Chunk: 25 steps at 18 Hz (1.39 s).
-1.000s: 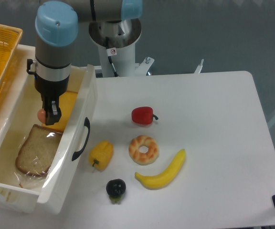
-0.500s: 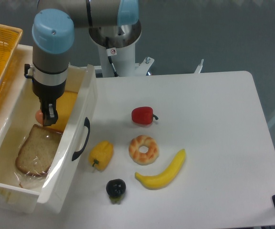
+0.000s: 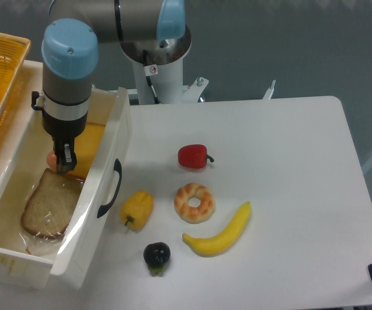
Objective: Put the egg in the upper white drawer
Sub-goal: 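Lower the egg into the drawer beside the cheese slice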
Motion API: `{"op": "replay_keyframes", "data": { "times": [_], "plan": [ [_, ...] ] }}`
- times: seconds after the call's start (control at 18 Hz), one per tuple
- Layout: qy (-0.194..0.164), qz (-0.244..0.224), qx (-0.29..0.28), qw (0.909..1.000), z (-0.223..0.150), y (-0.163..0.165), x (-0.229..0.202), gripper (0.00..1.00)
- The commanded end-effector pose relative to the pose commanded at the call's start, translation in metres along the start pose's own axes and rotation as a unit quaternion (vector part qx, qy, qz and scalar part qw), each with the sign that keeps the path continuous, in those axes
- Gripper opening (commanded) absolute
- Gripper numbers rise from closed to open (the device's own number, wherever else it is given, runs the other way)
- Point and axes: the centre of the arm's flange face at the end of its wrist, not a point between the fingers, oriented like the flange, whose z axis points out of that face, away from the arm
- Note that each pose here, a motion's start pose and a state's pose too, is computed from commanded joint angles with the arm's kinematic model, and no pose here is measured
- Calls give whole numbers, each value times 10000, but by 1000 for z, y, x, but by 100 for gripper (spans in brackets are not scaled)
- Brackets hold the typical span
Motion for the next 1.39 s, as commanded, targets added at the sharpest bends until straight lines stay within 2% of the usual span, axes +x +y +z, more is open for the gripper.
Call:
{"op": "replay_keyframes", "data": {
  "times": [0.5,0.61,0.72,0.78,1.06,1.17,1.39],
  "plan": [
    [24,24,-2,10000,3,-2,1,27],
    [38,20,-6,10000,5,-2,0,34],
    [51,22,-24,10000,7,-2,1,36],
    [48,37,-61,10000,7,-3,1,41],
    [51,72,-129,9999,9,-5,2,51],
    [58,70,-131,9999,10,-5,3,58],
    [72,65,-134,9999,12,-4,3,59]
  ]
}}
